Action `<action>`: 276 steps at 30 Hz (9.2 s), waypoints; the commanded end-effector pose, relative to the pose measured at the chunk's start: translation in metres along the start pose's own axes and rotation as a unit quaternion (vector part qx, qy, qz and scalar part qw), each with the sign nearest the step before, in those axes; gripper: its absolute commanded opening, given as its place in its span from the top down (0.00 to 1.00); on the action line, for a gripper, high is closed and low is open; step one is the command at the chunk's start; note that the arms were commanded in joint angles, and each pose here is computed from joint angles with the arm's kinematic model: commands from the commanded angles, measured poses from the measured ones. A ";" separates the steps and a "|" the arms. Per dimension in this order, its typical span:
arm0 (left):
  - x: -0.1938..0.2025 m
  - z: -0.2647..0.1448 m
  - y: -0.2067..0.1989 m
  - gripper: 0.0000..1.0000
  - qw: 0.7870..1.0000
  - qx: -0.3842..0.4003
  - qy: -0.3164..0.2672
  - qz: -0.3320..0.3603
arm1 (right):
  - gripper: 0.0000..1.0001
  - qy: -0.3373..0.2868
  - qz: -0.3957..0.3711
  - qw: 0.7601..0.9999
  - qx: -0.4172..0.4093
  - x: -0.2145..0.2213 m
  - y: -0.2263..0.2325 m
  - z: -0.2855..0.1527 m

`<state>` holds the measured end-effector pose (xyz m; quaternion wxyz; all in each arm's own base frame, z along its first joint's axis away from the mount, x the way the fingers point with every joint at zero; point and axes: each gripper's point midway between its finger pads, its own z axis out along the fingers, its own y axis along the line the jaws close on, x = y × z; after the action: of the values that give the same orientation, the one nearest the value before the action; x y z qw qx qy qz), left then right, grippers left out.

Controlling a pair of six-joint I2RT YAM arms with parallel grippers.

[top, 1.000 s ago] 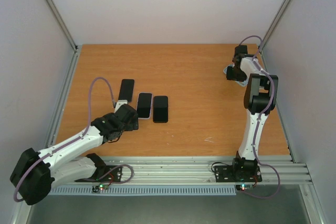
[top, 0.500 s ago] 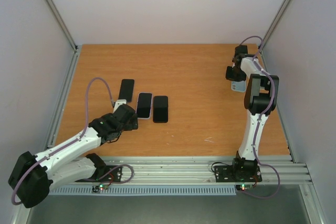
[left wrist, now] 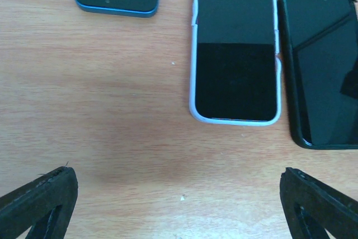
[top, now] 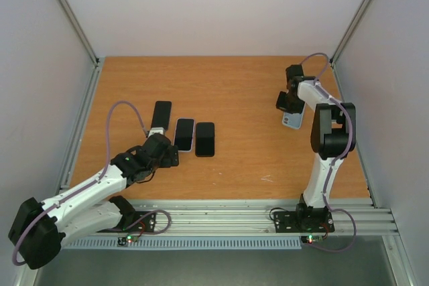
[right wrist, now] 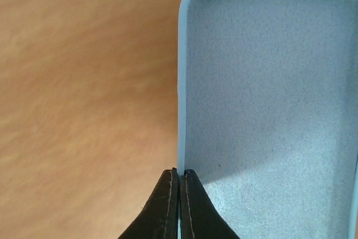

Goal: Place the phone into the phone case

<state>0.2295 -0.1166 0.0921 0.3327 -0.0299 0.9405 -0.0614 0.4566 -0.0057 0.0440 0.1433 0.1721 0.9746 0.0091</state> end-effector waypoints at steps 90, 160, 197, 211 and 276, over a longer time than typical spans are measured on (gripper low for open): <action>-0.015 -0.087 -0.131 0.99 0.951 0.271 -0.071 0.128 | 0.25 -0.191 -0.262 0.886 -0.333 0.241 0.154 -0.267; -0.107 -0.133 -0.073 0.19 0.933 0.077 -0.134 0.325 | 0.99 -0.120 -0.295 0.881 -0.350 0.258 0.176 -0.214; -0.140 -0.086 0.014 0.01 0.985 -0.043 -0.092 0.141 | 0.74 -0.025 -0.019 0.963 -0.268 0.238 0.137 -0.054; -0.141 -0.049 0.025 0.01 0.991 -0.067 -0.038 0.110 | 0.49 -0.040 -0.038 0.974 -0.218 0.232 0.109 -0.058; -0.109 0.165 0.054 0.34 0.952 -0.040 0.303 0.028 | 0.02 -0.077 -0.044 0.971 -0.223 0.224 0.103 -0.071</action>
<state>0.4296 -0.0677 0.0178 0.0398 -0.0076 0.9991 -0.0123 0.2663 0.1655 0.0448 0.2441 0.0955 0.9462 0.1898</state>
